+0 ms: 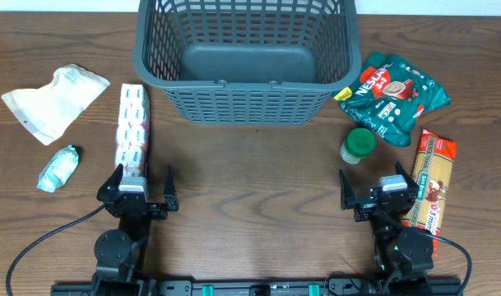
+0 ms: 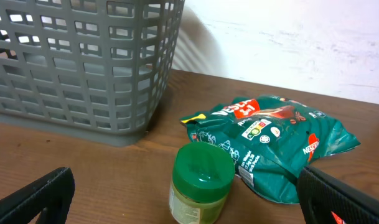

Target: Pack container

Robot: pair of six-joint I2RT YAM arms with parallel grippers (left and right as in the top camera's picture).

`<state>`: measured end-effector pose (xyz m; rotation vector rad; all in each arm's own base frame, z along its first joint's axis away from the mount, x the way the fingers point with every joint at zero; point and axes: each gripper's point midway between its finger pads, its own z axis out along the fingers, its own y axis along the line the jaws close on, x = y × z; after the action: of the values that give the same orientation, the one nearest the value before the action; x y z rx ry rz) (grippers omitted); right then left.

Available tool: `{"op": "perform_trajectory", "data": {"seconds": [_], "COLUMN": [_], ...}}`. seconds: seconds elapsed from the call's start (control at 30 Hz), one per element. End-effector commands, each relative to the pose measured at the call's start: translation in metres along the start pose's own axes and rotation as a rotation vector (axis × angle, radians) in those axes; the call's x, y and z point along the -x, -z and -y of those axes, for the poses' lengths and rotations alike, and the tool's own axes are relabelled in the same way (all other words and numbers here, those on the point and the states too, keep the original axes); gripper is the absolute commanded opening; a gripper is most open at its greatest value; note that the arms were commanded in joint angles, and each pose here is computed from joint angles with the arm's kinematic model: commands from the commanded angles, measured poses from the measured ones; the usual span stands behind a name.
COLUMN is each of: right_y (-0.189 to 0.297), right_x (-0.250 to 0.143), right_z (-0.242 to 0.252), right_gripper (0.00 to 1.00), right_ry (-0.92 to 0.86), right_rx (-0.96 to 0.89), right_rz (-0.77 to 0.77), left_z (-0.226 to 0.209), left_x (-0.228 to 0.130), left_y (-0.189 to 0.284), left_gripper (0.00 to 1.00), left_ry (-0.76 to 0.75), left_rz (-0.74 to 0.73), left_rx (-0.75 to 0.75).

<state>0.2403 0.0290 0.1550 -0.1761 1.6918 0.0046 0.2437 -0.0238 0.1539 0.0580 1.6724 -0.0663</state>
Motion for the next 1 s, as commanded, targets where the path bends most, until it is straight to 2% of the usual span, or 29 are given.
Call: {"op": "perform_trajectory", "data": {"seconds": [0.0, 0.97], "right_y": [0.0001, 0.0], "right_x": [-0.0009, -0.0009], "right_z": [0.0015, 0.0009], "right_gripper": [0.99, 0.99], "right_ry": [-0.012, -0.012], "right_rx": [-0.008, -0.004], "right_rz": [0.001, 0.001], "left_z": [-0.0044, -0.0044], "left_x": [-0.0172, -0.0172], "left_y": [-0.0007, -0.0007], "left_gripper": [0.99, 0.98], "left_ry": [0.004, 0.004], "left_rz": [-0.052, -0.052], "left_rx": [0.027, 0.027]}}
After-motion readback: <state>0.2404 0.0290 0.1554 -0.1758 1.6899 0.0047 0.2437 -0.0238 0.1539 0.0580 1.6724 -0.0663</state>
